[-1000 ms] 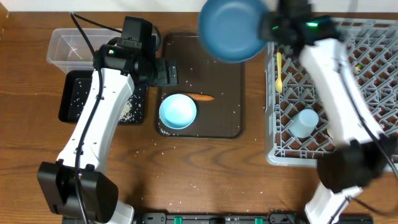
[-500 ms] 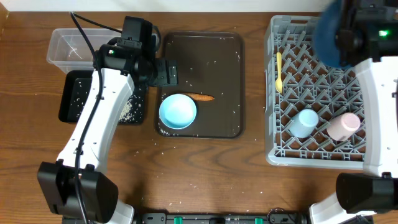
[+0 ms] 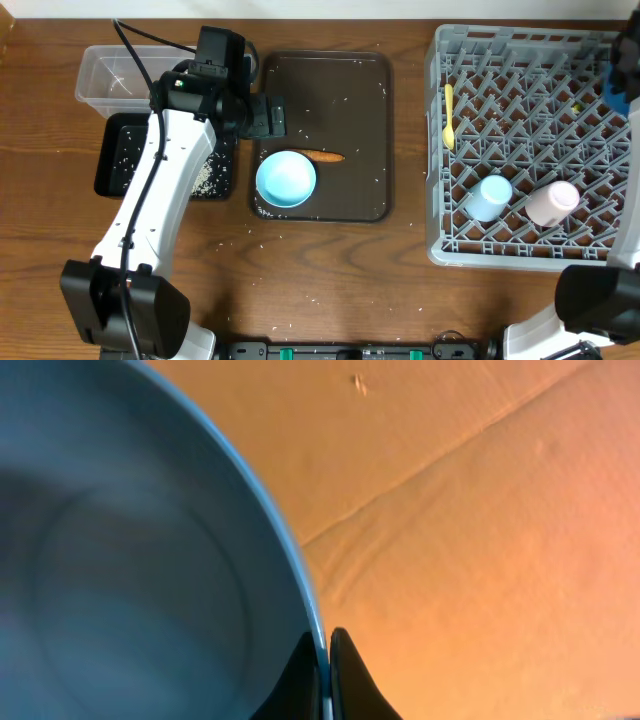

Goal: Sort waste into correct bins and load items into the dishwasher rack
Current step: 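Place blue plate upright in rack with right gripper and release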

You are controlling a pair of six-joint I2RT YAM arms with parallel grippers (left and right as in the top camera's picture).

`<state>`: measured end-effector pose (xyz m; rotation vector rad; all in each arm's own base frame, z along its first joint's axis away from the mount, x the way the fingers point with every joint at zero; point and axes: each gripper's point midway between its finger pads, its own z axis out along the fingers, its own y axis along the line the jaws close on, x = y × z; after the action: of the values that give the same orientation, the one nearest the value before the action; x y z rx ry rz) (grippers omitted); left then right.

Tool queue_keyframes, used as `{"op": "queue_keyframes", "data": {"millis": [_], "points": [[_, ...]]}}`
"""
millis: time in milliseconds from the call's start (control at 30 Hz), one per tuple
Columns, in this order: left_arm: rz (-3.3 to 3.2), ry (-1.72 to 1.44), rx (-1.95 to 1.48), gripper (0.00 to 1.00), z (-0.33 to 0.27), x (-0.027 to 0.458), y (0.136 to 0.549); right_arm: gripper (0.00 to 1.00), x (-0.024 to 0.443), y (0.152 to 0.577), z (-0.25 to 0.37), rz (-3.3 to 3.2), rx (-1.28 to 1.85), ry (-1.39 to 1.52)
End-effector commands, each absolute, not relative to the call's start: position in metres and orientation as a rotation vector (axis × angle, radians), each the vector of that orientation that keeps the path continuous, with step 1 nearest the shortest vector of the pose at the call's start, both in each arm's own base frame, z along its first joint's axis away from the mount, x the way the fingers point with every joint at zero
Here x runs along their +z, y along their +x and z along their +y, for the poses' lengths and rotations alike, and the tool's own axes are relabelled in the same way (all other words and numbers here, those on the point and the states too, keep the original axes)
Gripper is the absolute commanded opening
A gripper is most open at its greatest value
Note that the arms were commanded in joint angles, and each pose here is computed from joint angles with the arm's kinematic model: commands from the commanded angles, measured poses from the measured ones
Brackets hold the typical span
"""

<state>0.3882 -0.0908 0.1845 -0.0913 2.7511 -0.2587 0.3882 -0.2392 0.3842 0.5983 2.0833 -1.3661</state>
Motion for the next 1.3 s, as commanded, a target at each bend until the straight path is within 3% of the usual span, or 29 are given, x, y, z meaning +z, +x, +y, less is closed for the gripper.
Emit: {"op": "queue_keyframes", "data": {"millis": [0,600,1033,1267], "points": [[2.768,-0.092,-0.236,0.99,-0.088,0.178,0.387,0.01,0.374,0.401,-0.25,2.196,-1.424,0.401],[2.768,-0.092,-0.235,0.99,-0.088,0.178,0.387,0.01,0.264,0.447,-0.272,2.507,-1.562,0.063],[2.768,-0.092,-0.235,0.99,-0.088,0.178,0.387,0.03,0.253,0.47,-0.232,2.505,-1.512,-0.072],[2.768,-0.092,-0.235,0.99,-0.088,0.178,0.387,0.03,0.232,0.486,-0.189,2.557,-1.327,-0.262]]}}
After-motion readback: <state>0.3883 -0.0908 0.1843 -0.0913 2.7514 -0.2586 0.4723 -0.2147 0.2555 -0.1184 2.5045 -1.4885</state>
